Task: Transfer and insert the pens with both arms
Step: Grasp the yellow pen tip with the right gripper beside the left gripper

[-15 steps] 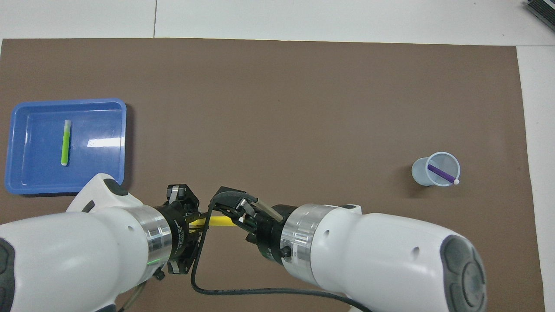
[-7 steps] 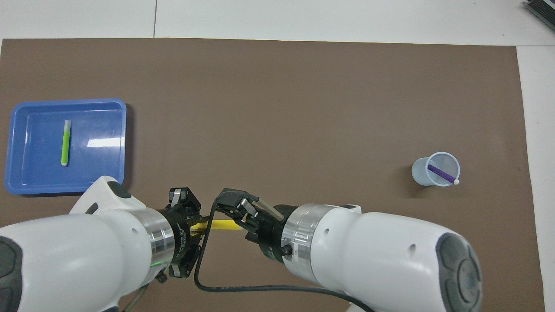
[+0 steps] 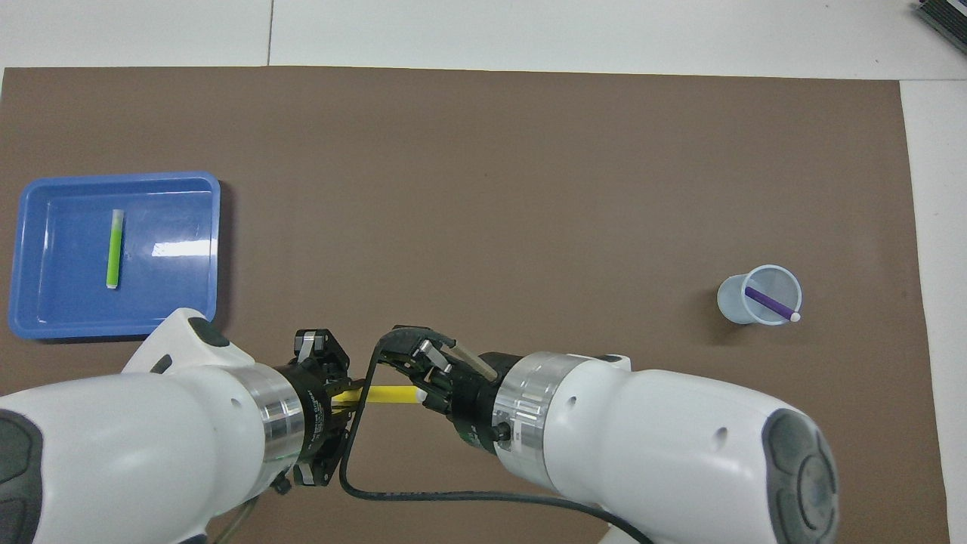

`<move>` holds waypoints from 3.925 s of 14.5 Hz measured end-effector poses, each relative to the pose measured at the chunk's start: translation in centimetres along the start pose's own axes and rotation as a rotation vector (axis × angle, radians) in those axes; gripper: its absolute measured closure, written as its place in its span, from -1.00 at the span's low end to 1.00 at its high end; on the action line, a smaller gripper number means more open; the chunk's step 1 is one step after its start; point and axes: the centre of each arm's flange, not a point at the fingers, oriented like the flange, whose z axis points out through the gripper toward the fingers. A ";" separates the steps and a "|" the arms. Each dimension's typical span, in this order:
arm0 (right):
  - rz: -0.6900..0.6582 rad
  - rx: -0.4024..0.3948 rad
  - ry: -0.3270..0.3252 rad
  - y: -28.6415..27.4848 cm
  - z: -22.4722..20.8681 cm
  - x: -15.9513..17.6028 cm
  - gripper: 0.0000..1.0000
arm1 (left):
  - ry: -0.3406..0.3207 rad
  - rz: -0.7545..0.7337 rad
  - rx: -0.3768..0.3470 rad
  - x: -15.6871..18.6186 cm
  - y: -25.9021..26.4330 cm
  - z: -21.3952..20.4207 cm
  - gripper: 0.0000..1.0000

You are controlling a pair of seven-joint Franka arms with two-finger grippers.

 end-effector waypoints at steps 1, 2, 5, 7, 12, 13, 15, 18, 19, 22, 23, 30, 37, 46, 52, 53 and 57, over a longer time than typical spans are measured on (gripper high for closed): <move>0.000 0.000 0.000 0.0 0.0 0.0 -0.59 | 0.000 0.000 0.000 0.0 0.0 0.0 0.65; 0.000 0.000 0.000 0.0 0.0 0.0 -0.44 | 0.000 0.000 0.001 0.0 0.0 0.0 0.65; 0.002 -0.001 0.001 0.1 0.1 0.1 0.00 | -0.003 -0.007 0.001 0.3 0.1 -0.1 0.65; 0.002 -0.001 0.001 0.1 0.1 0.1 0.00 | -0.004 -0.007 0.001 0.2 0.1 -0.1 0.65; -0.006 -0.007 -0.007 0.1 0.5 -0.8 -0.21 | -0.012 -0.004 0.006 -0.1 -0.1 0.0 0.65; -0.005 -0.007 -0.009 0.1 0.5 -0.9 -0.20 | -0.012 -0.004 0.006 -0.1 -0.1 0.0 0.65; -0.005 -0.007 -0.009 0.1 0.5 -0.9 -0.20 | -0.012 -0.004 0.007 -0.1 -0.1 0.0 0.65; -0.004 -0.013 -0.010 0.3 0.6 -0.9 0.08 | -0.015 -0.011 0.004 0.2 0.0 -0.2 0.65; -0.004 -0.014 -0.010 0.3 0.7 -0.8 0.19 | -0.015 -0.013 0.004 0.2 0.1 -0.2 0.65; 0.002 -0.015 -0.011 0.3 0.7 -0.9 0.20 | -0.015 -0.013 0.004 0.2 0.1 -0.2 0.65; 0.000 -0.016 -0.014 0.3 0.8 -1.2 0.20 | -0.015 -0.013 0.005 0.2 0.1 -0.2 0.65; -0.010 -0.022 -0.025 0.3 1.2 -2.2 0.19 | -0.014 -0.010 0.005 0.1 -0.1 -0.2 0.65; -0.012 -0.022 -0.024 0.4 1.2 -2.1 0.20 | -0.014 -0.013 0.005 0.0 -0.1 -0.2 0.65; -0.004 -0.027 -0.017 0.8 1.3 -1.3 0.36 | -0.014 -0.015 0.004 0.0 -0.1 -0.2 0.65; -0.004 -0.026 -0.016 0.8 1.3 -1.3 0.39 | -0.014 -0.016 0.005 0.0 -0.1 -0.2 0.65; -0.004 -0.017 -0.014 0.6 1.2 -1.3 0.52 | -0.017 -0.021 0.007 -0.1 -0.1 -0.1 0.65; -0.004 -0.016 -0.014 0.6 1.2 -1.4 0.56 | -0.018 -0.027 0.007 -0.1 -0.1 -0.2 0.65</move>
